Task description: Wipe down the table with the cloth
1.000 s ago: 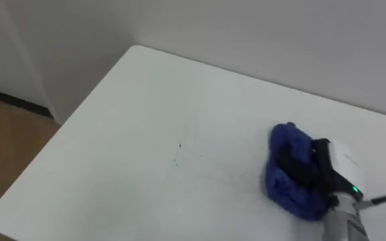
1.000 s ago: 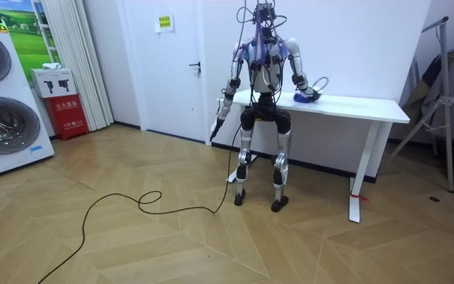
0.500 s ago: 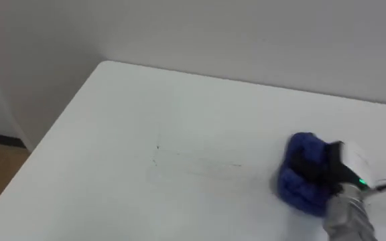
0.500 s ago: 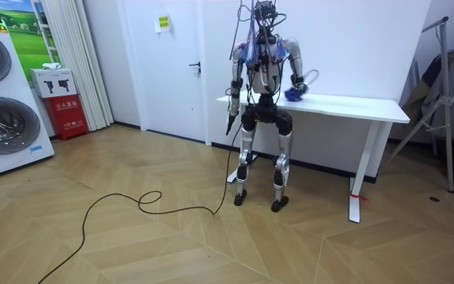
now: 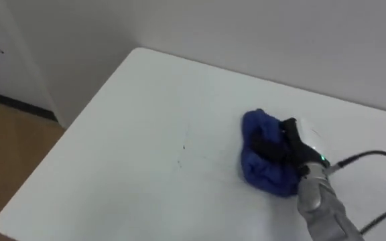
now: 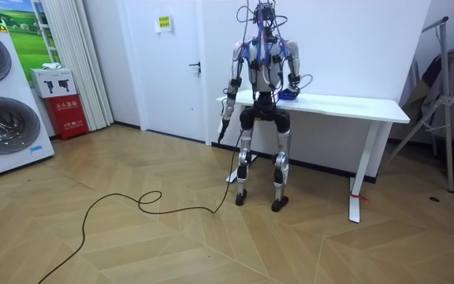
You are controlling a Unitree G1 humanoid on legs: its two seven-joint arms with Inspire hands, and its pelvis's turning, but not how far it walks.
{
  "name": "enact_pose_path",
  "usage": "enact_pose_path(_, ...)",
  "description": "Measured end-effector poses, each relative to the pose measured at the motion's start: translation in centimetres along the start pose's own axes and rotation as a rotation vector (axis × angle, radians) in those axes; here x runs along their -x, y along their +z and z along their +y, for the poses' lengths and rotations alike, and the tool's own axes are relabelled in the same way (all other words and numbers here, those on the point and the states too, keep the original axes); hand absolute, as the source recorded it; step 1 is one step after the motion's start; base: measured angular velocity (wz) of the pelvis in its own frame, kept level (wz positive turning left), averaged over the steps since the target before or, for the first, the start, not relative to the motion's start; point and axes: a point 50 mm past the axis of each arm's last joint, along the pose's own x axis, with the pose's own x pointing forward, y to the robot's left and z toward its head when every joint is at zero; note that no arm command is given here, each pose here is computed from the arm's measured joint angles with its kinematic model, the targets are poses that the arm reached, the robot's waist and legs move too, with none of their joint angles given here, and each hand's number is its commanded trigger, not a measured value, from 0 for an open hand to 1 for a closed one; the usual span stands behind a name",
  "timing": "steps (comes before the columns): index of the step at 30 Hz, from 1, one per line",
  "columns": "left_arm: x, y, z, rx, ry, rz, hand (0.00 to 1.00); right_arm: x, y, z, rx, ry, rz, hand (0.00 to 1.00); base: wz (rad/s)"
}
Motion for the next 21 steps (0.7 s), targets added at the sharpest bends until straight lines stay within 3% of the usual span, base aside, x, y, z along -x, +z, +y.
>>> enact_pose_path(4,-0.3,1.1,3.9,-0.010,0.126,-0.057,0.00,2.5,-8.3,-2.8,-0.011,-0.139,0.279,1.00,-0.09)
enact_pose_path(6,-0.4,2.0,4.3,-0.011,0.140,-0.087,0.00,3.7,-10.4,-3.5,0.004,-0.163,0.348,1.00,0.10)
enact_pose_path(8,-0.4,3.1,4.0,-0.032,0.132,-0.121,0.00,3.8,-10.3,-3.3,-0.003,-0.157,0.346,1.00,0.08)
enact_pose_path(12,-0.2,5.9,1.5,-0.034,0.067,-0.190,0.00,2.2,-6.0,-1.5,0.000,-0.103,0.243,1.00,-0.51)
enact_pose_path(14,-0.1,6.2,0.4,-0.031,0.035,-0.197,0.00,0.7,-1.8,-0.5,0.039,-0.036,0.132,1.00,-1.18)
enact_pose_path(16,0.1,6.4,-2.1,-0.058,-0.032,-0.181,0.00,-1.2,5.3,0.3,0.139,0.035,-0.095,1.00,-0.67)
enact_pose_path(19,0.4,6.5,-4.2,-0.071,-0.088,-0.173,0.00,-1.7,10.9,1.4,0.194,0.130,-0.262,1.00,0.16)
enact_pose_path(21,0.4,5.6,-4.0,-0.076,-0.084,-0.140,0.00,-1.6,12.1,1.8,0.199,0.164,-0.297,1.00,0.14)
